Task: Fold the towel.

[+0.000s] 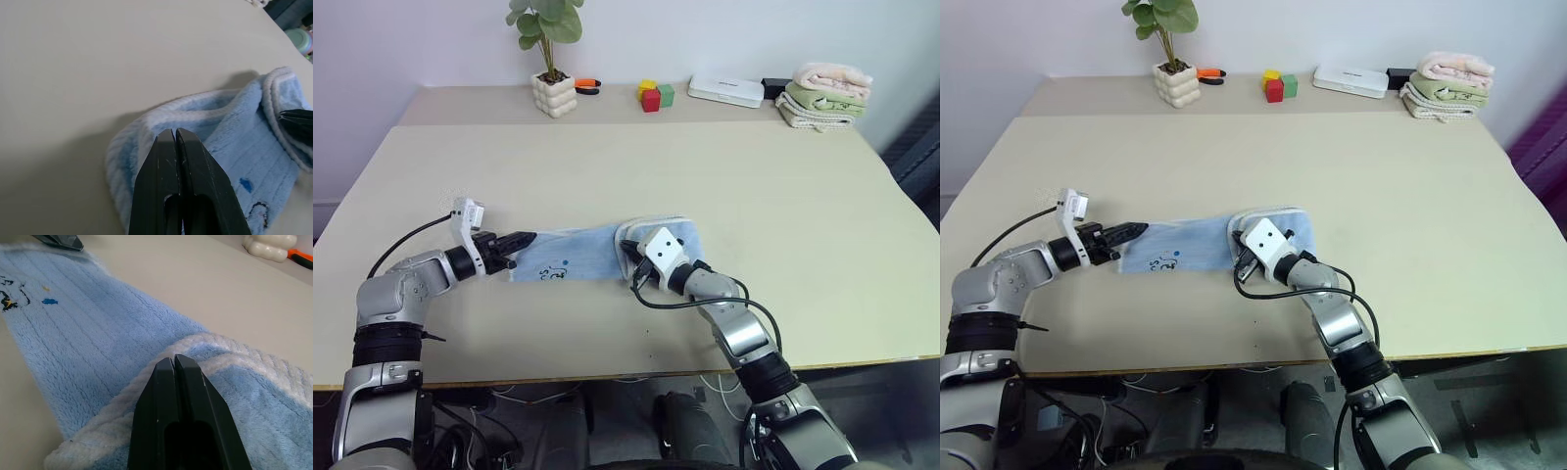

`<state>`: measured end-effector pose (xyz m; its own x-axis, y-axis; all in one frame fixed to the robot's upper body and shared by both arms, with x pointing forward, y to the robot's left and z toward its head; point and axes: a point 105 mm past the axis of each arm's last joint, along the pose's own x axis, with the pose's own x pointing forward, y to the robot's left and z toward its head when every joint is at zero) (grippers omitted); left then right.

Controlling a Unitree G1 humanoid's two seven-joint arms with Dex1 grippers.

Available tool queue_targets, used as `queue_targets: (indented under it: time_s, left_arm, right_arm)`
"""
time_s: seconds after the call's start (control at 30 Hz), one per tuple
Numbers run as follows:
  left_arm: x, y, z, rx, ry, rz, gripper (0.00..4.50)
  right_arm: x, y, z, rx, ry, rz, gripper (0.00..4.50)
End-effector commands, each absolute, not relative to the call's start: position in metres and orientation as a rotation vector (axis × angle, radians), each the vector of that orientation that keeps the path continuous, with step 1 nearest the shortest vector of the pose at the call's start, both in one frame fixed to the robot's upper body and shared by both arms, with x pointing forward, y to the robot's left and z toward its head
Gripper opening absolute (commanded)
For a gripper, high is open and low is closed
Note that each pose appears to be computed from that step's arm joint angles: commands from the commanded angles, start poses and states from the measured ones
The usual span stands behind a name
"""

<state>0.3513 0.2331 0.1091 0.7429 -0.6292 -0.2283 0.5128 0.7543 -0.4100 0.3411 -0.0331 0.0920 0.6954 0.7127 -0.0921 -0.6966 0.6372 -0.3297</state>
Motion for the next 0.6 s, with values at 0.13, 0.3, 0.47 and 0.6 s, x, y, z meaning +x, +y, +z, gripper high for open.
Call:
queue_targets:
  time_s: [0.13,0.3,0.47,0.6]
  left_arm:
    - [0.357,0.257,0.132,-0.253,0.283,-0.555,1.32]
    - [0.346,0.246,0.139,-0.302,0.304,-0.651,3.36]
    - [0.344,0.243,0.132,-0.297,0.344,-0.658,3.36]
    - [0.346,0.239,0.12,-0.288,0.368,-0.659,3.36]
  right_arm:
    - [0.342,-0.028,0.108,-0.351,-0.104,0.803,0.0]
    - [0.342,-0.024,0.108,-0.339,-0.105,0.805,0.0]
    - [0.343,-0.021,0.109,-0.342,-0.113,0.81,0.0]
    - [0.344,-0.021,0.109,-0.344,-0.115,0.807,0.0]
